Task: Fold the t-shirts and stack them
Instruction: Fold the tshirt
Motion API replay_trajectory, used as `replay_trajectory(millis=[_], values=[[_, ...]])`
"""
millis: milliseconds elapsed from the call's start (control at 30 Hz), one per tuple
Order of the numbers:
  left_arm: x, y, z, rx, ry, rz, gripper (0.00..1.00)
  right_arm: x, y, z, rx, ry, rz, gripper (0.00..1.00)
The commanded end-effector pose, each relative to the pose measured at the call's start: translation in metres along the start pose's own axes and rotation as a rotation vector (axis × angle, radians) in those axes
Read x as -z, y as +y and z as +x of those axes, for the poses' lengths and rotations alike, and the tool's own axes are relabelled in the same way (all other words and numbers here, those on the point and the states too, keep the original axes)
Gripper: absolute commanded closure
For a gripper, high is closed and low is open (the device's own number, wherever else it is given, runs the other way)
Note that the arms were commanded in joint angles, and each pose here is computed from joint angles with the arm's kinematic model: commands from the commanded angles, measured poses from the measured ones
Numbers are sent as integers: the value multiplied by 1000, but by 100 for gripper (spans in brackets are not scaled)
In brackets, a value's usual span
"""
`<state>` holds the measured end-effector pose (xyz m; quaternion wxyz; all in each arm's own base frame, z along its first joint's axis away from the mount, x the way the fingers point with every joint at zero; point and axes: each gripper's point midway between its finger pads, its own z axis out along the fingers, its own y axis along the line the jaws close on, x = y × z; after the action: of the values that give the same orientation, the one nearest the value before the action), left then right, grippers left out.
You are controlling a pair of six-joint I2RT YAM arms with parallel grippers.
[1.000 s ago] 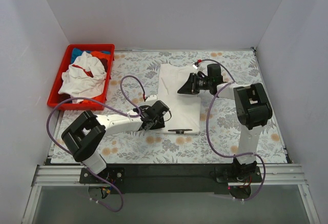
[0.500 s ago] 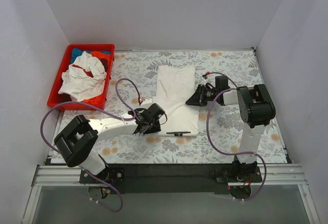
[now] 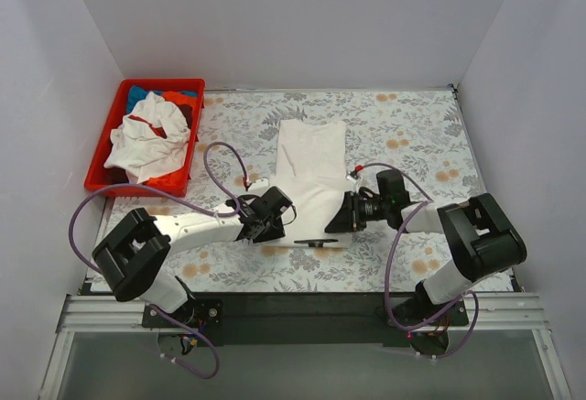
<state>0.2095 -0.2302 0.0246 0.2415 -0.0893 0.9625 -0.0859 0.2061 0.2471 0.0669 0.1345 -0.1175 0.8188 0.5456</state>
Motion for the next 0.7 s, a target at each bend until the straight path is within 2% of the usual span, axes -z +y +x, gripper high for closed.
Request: replay_trajectory(millis=[0,200,300,333,433,467,600,667], values=[[6,21,15,2,48,-49,62,3,-28,36,-63,41,63,66],[15,25,16,44,40,-32,62,11,-50,62,-163,66,111,68],[27,21,11,66,35,-5,60,16,-40,64,-160,78,113,69],[31,19,9,73,29,7,60,18,-30,51,-93,60,121,68],[47,15,-1,87,2,34,55,33,-21,31,24,57,287,66],[51,19,-1,82,4,20,53,41,-28,23,45,32,391,65],[57,23,-6,72,8,-27,45,73,-15,-1,114,-53,592,57],[57,25,-5,67,16,-46,36,91,-14,-2,119,-79,703,47]])
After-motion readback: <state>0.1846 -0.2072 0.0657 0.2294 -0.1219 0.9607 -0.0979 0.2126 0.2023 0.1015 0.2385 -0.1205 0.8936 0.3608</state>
